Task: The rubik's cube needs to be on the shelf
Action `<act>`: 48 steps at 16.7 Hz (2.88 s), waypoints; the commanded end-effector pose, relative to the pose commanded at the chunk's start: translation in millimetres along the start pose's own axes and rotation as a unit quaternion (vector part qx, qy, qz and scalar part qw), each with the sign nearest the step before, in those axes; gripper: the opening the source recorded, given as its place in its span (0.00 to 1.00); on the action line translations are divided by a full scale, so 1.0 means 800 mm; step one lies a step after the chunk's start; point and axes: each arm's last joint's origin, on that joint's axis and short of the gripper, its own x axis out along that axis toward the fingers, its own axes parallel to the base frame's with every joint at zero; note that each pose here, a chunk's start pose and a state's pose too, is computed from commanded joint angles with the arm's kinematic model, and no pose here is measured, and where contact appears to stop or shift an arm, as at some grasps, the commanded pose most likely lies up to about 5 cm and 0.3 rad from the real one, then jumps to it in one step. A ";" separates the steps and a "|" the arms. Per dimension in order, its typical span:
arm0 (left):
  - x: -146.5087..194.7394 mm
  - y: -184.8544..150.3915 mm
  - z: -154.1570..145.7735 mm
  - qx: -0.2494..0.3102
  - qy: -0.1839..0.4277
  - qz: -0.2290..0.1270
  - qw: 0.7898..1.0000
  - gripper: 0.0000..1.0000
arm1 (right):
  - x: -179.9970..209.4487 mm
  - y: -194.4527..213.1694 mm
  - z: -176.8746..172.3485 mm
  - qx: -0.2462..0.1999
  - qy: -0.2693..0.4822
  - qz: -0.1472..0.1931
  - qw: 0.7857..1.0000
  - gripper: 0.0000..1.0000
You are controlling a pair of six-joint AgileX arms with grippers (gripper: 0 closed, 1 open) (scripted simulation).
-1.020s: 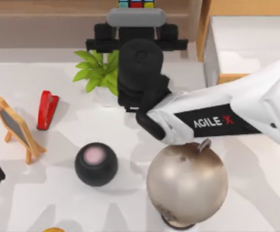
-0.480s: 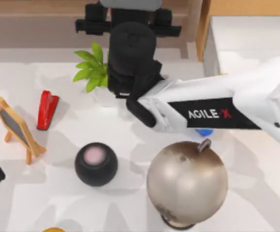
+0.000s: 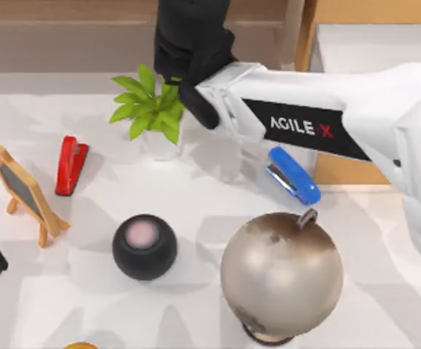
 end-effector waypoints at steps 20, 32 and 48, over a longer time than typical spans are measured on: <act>0.000 0.000 0.000 0.000 0.000 0.000 1.000 1.00 | 0.027 -0.031 -0.071 -0.064 0.054 0.007 0.996 0.90; 0.000 0.000 0.000 0.000 0.000 0.000 1.000 1.00 | 0.027 -0.029 -0.064 -0.064 0.047 0.010 0.997 1.00; 0.000 0.000 0.000 0.000 0.000 0.000 1.000 1.00 | -0.109 -0.200 0.003 -0.504 -0.146 0.054 0.850 1.00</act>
